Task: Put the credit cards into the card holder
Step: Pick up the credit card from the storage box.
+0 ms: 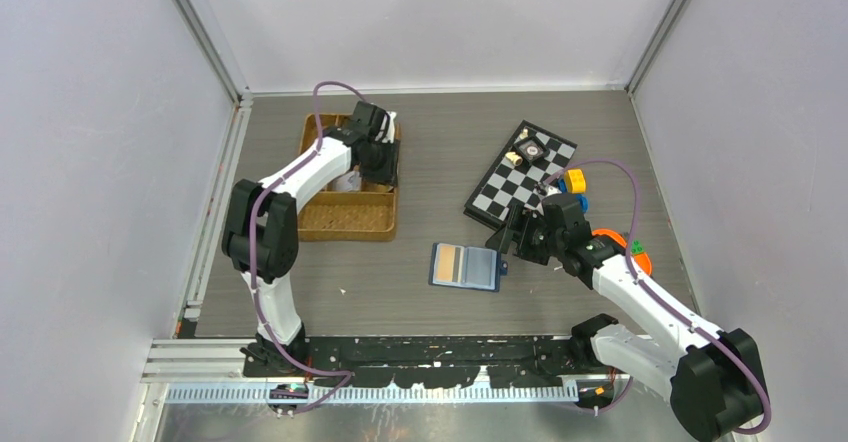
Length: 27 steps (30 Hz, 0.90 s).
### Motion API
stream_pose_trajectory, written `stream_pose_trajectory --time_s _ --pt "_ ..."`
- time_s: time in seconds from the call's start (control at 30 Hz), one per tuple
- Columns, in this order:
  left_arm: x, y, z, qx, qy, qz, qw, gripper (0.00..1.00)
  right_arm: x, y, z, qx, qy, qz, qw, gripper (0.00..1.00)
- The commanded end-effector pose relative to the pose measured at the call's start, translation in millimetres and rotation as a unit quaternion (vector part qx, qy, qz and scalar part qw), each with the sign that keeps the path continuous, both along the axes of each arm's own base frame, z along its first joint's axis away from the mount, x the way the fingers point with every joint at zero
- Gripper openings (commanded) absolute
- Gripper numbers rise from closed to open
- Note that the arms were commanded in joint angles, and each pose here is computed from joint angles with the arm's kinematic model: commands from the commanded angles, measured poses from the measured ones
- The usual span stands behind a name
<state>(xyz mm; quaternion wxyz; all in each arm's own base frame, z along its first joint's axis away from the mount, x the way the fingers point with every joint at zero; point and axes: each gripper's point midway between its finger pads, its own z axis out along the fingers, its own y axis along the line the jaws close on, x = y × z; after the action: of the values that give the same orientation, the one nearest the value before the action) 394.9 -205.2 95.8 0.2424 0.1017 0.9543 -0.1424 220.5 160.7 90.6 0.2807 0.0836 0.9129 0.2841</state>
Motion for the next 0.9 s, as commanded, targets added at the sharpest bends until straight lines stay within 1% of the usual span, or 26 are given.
stream_pose_trajectory --time_s 0.0,0.2,0.4,0.53,0.87 --pt "-7.1 -11.6 12.6 -0.034 -0.001 -0.013 0.999 0.36 4.9 4.0 5.3 0.013 -0.011 0.002 1.000 0.81" --pt "-8.5 -13.3 17.0 -0.041 -0.002 -0.013 0.999 0.35 4.7 4.3 5.0 0.014 -0.011 0.002 1.000 0.81" --pt "-10.9 -17.4 23.9 -0.057 -0.004 -0.017 0.998 0.40 4.8 6.0 4.6 0.017 -0.010 0.005 1.000 0.81" --pt "-11.7 -20.6 24.4 -0.065 0.000 -0.020 0.998 0.41 4.4 6.1 4.1 0.018 -0.009 0.004 1.000 0.81" --pt "-13.0 -22.8 31.3 -0.075 -0.004 -0.020 0.997 0.33 5.0 6.0 4.5 0.019 -0.008 0.003 1.000 0.81"
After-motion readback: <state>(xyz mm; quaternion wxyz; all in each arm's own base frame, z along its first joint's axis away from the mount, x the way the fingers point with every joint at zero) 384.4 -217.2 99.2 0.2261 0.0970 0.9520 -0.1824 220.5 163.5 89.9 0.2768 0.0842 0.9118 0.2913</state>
